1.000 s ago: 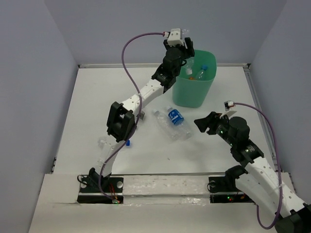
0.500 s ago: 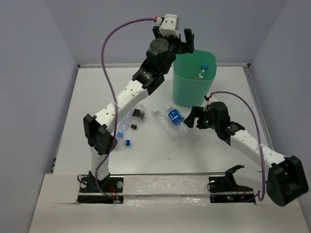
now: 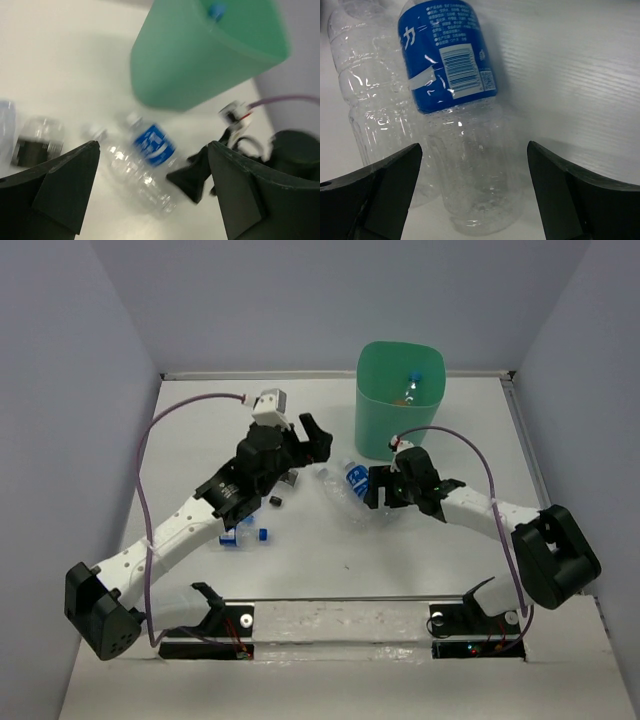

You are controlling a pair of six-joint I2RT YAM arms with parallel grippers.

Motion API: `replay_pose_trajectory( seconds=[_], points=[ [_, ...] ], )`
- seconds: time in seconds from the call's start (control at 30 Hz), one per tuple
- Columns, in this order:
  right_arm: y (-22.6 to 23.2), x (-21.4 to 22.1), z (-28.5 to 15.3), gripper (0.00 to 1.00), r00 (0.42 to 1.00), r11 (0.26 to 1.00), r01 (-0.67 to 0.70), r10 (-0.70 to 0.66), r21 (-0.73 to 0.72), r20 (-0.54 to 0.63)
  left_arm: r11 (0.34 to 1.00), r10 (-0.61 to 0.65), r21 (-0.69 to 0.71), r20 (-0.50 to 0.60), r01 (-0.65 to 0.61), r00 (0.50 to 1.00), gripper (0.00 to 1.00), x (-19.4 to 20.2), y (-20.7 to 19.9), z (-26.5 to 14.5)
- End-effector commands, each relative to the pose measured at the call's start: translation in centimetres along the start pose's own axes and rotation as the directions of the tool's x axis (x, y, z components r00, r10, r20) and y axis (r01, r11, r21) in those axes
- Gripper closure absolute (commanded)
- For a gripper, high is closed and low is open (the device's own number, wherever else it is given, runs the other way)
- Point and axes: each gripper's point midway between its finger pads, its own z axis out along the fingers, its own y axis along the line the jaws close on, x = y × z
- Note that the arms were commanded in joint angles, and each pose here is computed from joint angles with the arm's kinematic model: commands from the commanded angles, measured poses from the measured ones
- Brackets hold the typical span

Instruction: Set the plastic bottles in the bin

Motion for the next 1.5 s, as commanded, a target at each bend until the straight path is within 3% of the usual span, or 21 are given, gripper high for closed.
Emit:
replay_pose_trajectory(
  seconds=[0.0, 0.17, 0.2, 0.27, 0.6, 0.8, 0.93, 1.0, 1.17, 1.3, 1.33, 1.47],
  points=[
    [2.0, -0.6, 0.7, 0.09, 0.999, 0.999, 0.027, -0.026, -0.034, 0.038, 0.989, -0.111, -0.11, -0.134, 0.096, 0.985, 0.01, 7.0, 4.5, -1.7],
    [1.6, -0.8, 0.2, 0.19, 0.997, 1.0, 0.02, -0.022, 0.019, 0.074, 0.984, -0.123, -0.157, -0.225, 0.089, 0.967, 0.01, 11.4, 6.3, -1.0],
    [1.4, -0.8, -0.1, 0.31, 0.997, 1.0, 0.017, -0.018, 0.023, 0.081, 0.982, -0.12, -0.168, -0.239, 0.081, 0.964, 0.01, 12.0, 6.6, -0.9],
    [2.2, -0.6, -0.8, 0.42, 0.995, 1.0, 0.025, -0.025, 0.005, 0.095, 0.981, -0.107, -0.181, -0.25, 0.063, 0.962, 0.01, 12.7, 7.0, -0.2],
    [3.9, 0.0, -7.4, 0.6, 0.988, 0.999, 0.049, -0.046, -0.017, 0.149, 0.984, 0.028, -0.161, -0.311, -0.082, 0.95, 0.01, 14.9, 6.8, 5.8],
    [5.7, -4.5, -16.1, 0.66, 0.94, 0.993, 0.034, 0.008, -0.116, 0.341, 0.981, 0.084, -0.135, -0.356, -0.141, 0.931, 0.01, 15.6, 7.4, 7.9],
    [6.6, -8.7, -19.9, 0.66, 0.886, 0.992, 0.053, 0.008, -0.118, 0.464, 0.98, 0.096, -0.124, -0.403, -0.158, 0.91, 0.01, 17.0, 7.6, 9.0],
    [5.9, -12.0, -21.3, 0.66, 0.836, 0.999, 0.039, -0.016, -0.03, 0.548, 0.978, 0.107, -0.115, -0.428, -0.171, 0.897, 0.01, 17.7, 7.6, 9.4],
    [4.3, -21.9, -25.0, 0.71, 0.641, 0.975, -0.028, -0.152, 0.221, 0.752, 0.979, 0.112, -0.095, -0.487, -0.18, 0.866, 0.01, 19.7, 7.8, 10.3],
    [2.8, -28.9, -25.4, 0.71, 0.555, 0.94, 0.02, -0.294, 0.34, 0.778, 0.979, 0.12, -0.077, -0.536, -0.19, 0.835, 0.01, 21.3, 7.9, 10.8],
    [4.0, -30.0, -25.1, 0.71, 0.532, 0.948, 0.059, -0.294, 0.312, 0.794, 0.978, 0.121, -0.078, -0.54, -0.193, 0.833, 0.01, 21.5, 8.0, 10.9],
    [1.4, -34.7, -23.4, 0.72, 0.488, 0.941, 0.092, -0.327, 0.325, 0.809, 0.976, 0.121, -0.086, -0.544, -0.199, 0.83, 0.03, 22.0, 8.4, 11.1]
  ],
)
